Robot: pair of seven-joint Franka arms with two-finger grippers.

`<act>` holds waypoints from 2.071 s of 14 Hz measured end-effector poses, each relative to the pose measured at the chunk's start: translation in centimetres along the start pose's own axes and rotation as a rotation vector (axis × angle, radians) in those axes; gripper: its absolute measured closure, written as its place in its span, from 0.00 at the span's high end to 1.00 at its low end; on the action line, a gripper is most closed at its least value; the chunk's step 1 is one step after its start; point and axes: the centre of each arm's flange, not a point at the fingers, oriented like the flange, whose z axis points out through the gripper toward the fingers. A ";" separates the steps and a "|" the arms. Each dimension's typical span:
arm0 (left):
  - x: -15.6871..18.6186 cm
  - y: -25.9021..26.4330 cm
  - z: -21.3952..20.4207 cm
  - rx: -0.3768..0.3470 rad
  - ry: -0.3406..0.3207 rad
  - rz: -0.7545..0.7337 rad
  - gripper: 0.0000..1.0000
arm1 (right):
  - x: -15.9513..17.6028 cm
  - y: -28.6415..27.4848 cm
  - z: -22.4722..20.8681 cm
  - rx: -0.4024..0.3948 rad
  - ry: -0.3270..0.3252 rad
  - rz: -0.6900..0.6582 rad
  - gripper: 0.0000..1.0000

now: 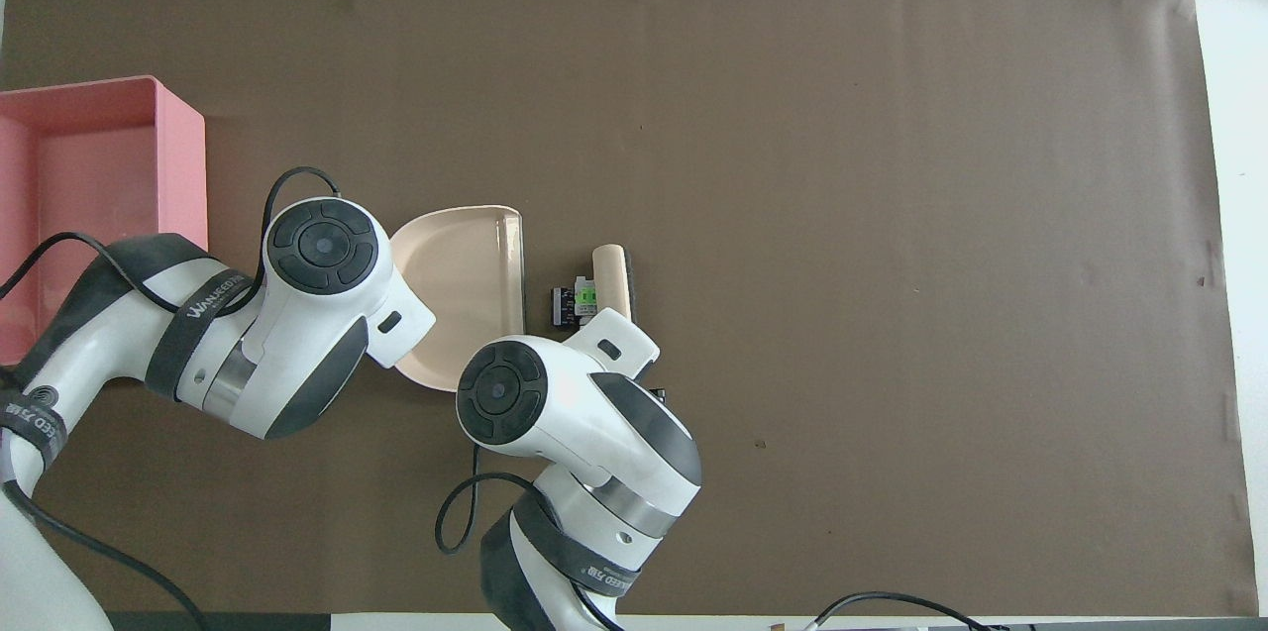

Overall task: Clean e-waste and dump in bin
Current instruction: 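Sweep the battery and green part into the dustpan with the right gripper, then lift the dustpan with the left gripper while the right gripper returns the brush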

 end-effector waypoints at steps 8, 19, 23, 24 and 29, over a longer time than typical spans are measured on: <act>0.2 0.5 1.6 0.017 0.012 -0.006 0.34 | 0.7 -4.8 -1.3 0.306 0.116 0.005 0.25; -3.5 0.0 4.2 0.102 0.097 0.012 0.34 | 2.8 3.0 -13.7 0.349 0.021 0.100 0.25; -7.7 -1.7 2.2 0.073 0.147 0.036 0.34 | 5.0 16.5 -17.7 0.295 -0.035 0.185 0.25; -9.4 -2.4 0.9 0.058 0.162 0.038 0.34 | 6.3 20.2 -17.1 0.286 -0.052 0.193 0.25; -19.2 -5.2 -3.9 0.045 0.238 0.015 0.34 | 10.8 38.0 -10.1 0.243 -0.113 0.157 0.25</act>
